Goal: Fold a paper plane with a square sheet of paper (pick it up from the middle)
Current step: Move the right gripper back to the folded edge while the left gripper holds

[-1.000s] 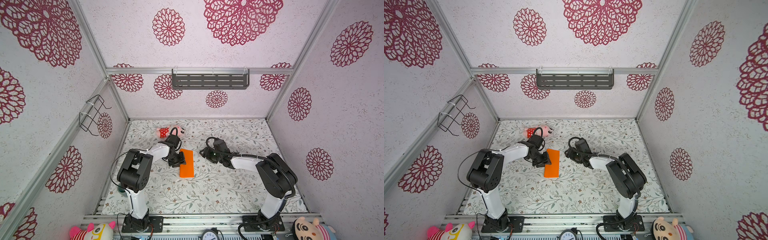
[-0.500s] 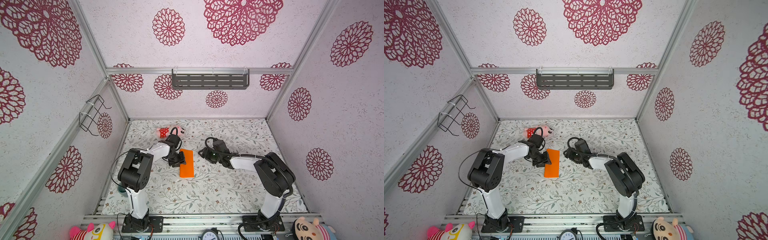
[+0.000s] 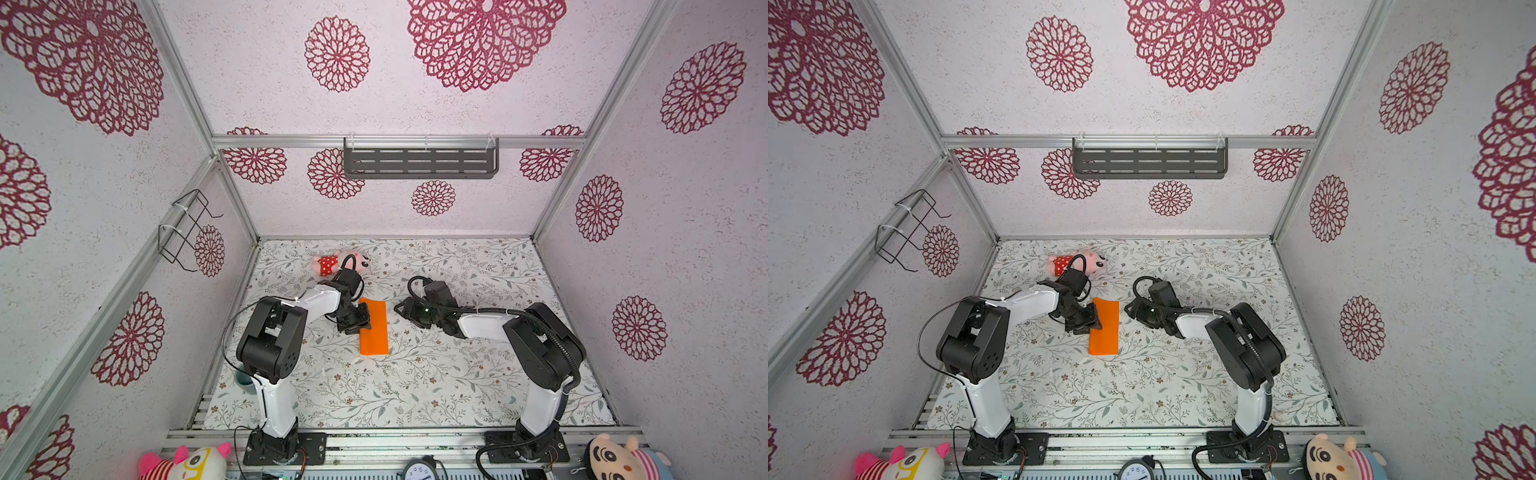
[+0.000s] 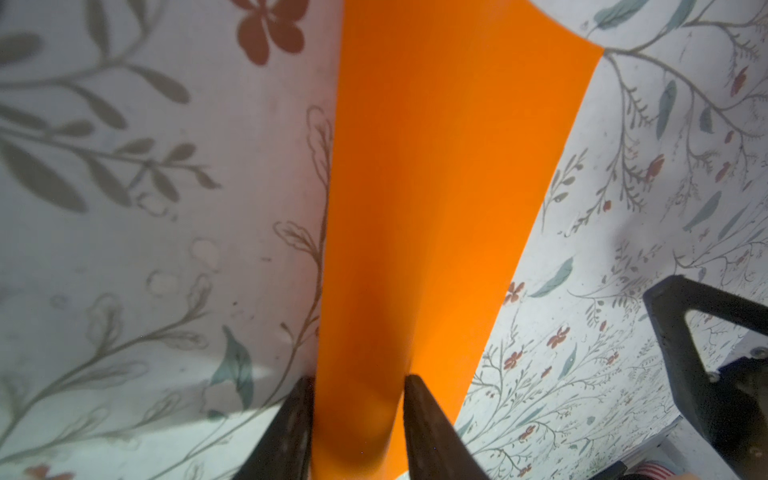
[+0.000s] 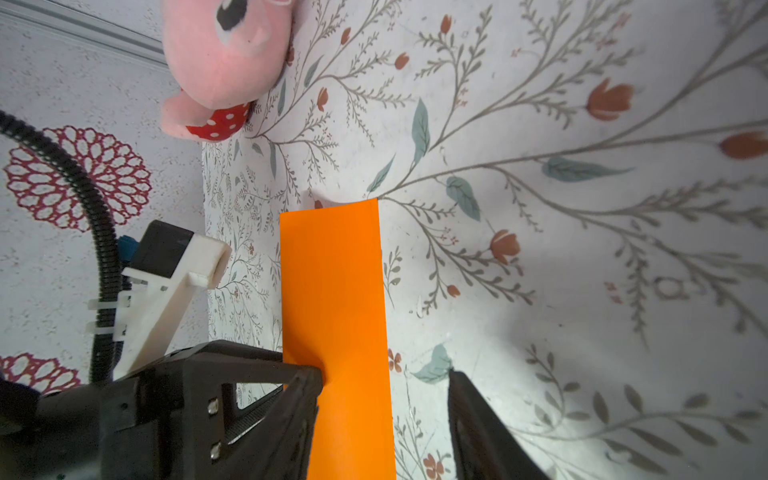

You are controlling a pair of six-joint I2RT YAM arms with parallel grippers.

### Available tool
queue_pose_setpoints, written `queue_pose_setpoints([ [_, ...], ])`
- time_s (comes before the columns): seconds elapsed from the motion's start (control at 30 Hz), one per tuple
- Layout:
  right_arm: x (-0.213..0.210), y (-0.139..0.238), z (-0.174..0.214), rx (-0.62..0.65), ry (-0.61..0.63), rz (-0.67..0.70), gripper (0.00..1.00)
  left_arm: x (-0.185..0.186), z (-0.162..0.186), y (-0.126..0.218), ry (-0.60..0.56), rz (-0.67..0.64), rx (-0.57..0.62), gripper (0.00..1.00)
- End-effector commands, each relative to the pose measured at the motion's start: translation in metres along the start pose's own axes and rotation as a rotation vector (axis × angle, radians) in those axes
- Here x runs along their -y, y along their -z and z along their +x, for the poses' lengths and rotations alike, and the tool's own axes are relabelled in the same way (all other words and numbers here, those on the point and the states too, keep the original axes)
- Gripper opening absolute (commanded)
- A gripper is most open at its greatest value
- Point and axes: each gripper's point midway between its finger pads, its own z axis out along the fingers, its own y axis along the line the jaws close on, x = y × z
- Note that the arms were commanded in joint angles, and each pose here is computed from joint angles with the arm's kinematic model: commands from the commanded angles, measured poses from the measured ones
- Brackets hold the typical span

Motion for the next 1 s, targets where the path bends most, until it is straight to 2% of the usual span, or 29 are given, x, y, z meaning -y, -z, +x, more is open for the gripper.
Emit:
queue_pose_setpoints([
  [0.0, -0.011, 0.000, -0.002, 0.005, 0.028, -0.036, 0.54, -0.059, 0.055, -0.043, 0.048, -0.221, -0.204, 0.42],
  [0.47, -0.024, -0.007, 0.009, -0.046, 0.059, -0.091, 0.53, -0.067, 0.061, -0.044, 0.063, -0.275, -0.212, 0.46],
  [0.7, -0.047, -0.018, 0.026, -0.129, 0.111, -0.165, 0.44, -0.071, 0.065, -0.046, 0.077, -0.290, -0.222, 0.46],
  [0.97, -0.047, -0.032, 0.037, -0.194, 0.096, -0.175, 0.34, -0.072, 0.065, -0.047, 0.076, -0.298, -0.222, 0.46],
])
